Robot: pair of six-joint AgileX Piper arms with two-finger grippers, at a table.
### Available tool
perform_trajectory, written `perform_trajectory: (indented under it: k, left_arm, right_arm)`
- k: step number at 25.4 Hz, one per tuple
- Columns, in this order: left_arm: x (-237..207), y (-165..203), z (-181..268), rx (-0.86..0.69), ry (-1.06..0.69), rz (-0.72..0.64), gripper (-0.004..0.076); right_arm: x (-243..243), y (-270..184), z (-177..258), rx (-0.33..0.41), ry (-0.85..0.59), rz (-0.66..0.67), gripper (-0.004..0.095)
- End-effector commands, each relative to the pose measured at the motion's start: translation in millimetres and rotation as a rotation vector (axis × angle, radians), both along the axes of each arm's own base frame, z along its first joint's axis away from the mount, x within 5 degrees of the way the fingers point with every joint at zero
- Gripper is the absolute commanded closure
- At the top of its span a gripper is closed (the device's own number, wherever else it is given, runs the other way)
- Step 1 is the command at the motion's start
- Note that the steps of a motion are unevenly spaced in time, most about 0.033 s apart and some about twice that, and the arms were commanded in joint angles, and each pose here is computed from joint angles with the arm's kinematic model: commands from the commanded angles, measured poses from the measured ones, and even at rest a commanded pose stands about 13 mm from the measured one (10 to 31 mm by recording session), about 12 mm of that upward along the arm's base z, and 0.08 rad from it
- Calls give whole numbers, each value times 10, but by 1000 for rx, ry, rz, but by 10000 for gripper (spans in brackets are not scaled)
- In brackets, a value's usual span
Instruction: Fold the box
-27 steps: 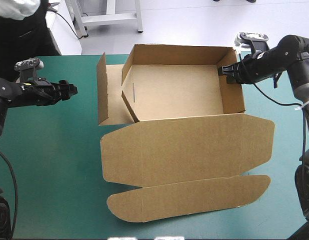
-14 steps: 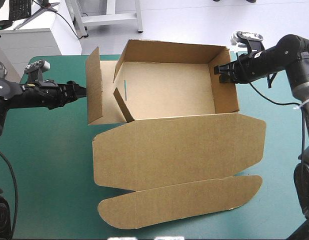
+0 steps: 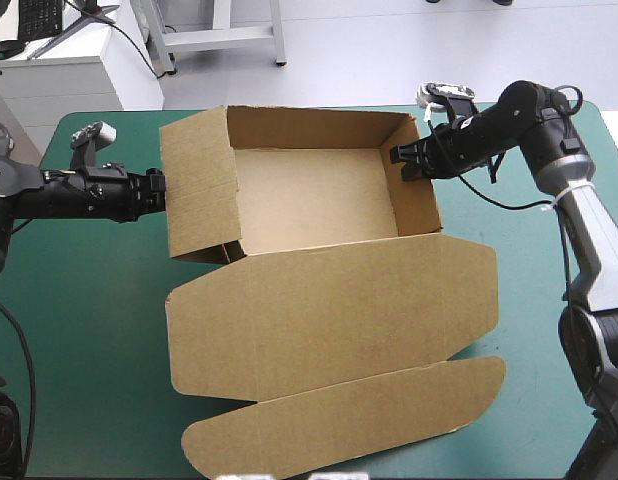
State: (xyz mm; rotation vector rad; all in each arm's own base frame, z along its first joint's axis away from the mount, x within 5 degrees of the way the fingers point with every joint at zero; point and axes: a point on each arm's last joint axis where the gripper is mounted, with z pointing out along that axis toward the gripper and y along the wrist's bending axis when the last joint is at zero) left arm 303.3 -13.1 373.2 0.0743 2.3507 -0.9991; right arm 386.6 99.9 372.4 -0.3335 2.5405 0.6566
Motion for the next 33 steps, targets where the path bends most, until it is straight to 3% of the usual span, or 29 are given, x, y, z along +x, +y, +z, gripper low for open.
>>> perform_trajectory:
  k: [1,11,22,33]
  left_arm:
    - [-107,-88,253,-93,-65,-39,253]
    - [-127,-138,321,-174,-92,-80,253]
    - [-144,-160,350,-210,-98,-105,253]
    - [-135,-101,245,-84,-62,-79,262]
  right_arm:
    - [-31,32,223,56,-98,-23,909]
    - [124,136,55,120,-66,-51,909]
    - [216,577,-222,128,-43,1,909]
    - [144,865,-211,149,-76,44,908]
